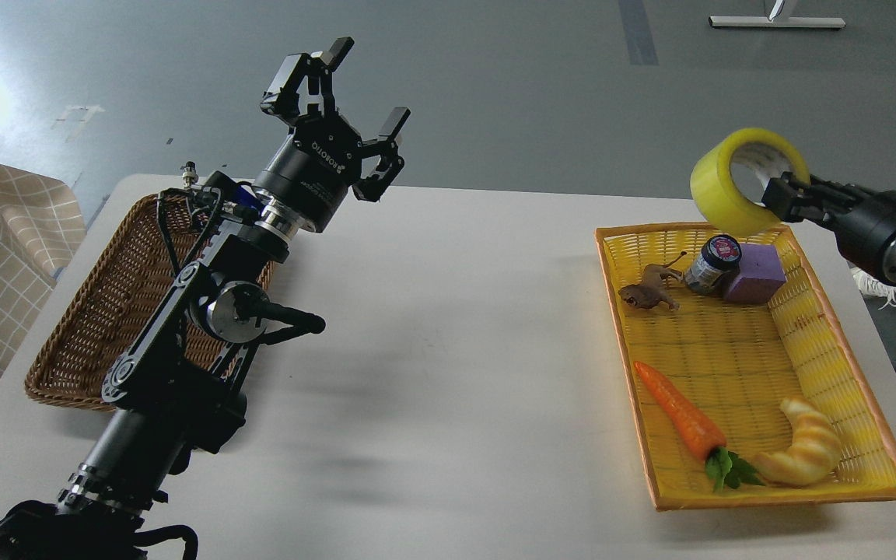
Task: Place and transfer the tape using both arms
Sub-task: 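Carry the tape roll out of the tray and set it on the table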
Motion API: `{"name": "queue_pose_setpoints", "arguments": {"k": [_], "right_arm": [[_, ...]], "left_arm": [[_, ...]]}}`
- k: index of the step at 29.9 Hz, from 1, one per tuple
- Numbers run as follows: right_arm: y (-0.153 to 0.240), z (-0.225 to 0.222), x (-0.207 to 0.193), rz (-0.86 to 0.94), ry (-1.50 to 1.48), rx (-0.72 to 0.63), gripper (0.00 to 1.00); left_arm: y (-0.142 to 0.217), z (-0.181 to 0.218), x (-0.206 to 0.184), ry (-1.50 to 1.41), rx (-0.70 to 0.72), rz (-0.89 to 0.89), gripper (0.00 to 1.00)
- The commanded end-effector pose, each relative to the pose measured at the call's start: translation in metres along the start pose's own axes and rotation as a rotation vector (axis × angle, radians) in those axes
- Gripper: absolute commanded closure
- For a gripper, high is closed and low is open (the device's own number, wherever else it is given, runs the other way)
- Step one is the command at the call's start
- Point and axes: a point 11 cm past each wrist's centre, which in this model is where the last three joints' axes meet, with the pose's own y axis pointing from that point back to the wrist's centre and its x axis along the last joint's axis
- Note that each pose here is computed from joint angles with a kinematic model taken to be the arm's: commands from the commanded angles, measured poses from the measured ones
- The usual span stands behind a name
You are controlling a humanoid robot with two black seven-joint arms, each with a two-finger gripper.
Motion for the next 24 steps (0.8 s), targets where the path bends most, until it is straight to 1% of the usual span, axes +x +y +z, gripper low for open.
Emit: {"name": "queue_pose_setpoints", "arguments": {"k": [1, 3, 5, 7, 11, 13, 17, 19, 21, 23, 24], "right_arm": [[-0.019, -0.028, 0.009, 0.0, 0.023, 0.058, 0.92], [-0.033, -0.056, 0.005, -0.026, 0.05, 0.114, 0.92], [-0.043, -0.077, 0.001, -0.043, 0.06, 0.153, 0.92], [-0.05, -0.088, -0.004, -0.062, 0.065, 0.172, 0.92], [-0.069, -0.134, -0.015, -0.109, 0.108, 0.247, 0.92], [-0.073, -0.146, -0.022, -0.129, 0.119, 0.265, 0.92], [-0.083, -0.189, -0.037, -0.16, 0.098, 0.339, 0.92], [-0.084, -0.199, -0.042, -0.167, 0.088, 0.357, 0.92], [-0.085, -0.214, -0.053, -0.19, 0.086, 0.383, 0.92], [-0.087, -0.23, -0.076, -0.243, 0.107, 0.405, 0.92], [-0.087, -0.233, -0.081, -0.254, 0.109, 0.41, 0.92]], "left_arm": [[0.0, 0.001, 0.0, -0.001, -0.002, 0.001, 0.02], [0.0, 0.001, 0.0, -0.001, -0.002, 0.001, 0.02], [-0.001, 0.001, 0.0, 0.001, -0.003, 0.001, 0.02], [-0.001, 0.001, 0.0, 0.001, -0.003, 0.001, 0.02], [0.0, 0.002, 0.002, -0.004, -0.004, 0.004, 0.02], [0.0, 0.003, 0.002, -0.004, -0.006, 0.006, 0.02], [0.001, 0.005, 0.004, -0.006, -0.009, 0.01, 0.02], [0.001, 0.005, 0.004, -0.007, -0.009, 0.01, 0.02], [0.001, 0.006, 0.005, -0.008, -0.011, 0.01, 0.02], [0.001, 0.006, 0.005, -0.008, -0.012, 0.012, 0.02], [0.001, 0.006, 0.005, -0.008, -0.012, 0.013, 0.02]]}}
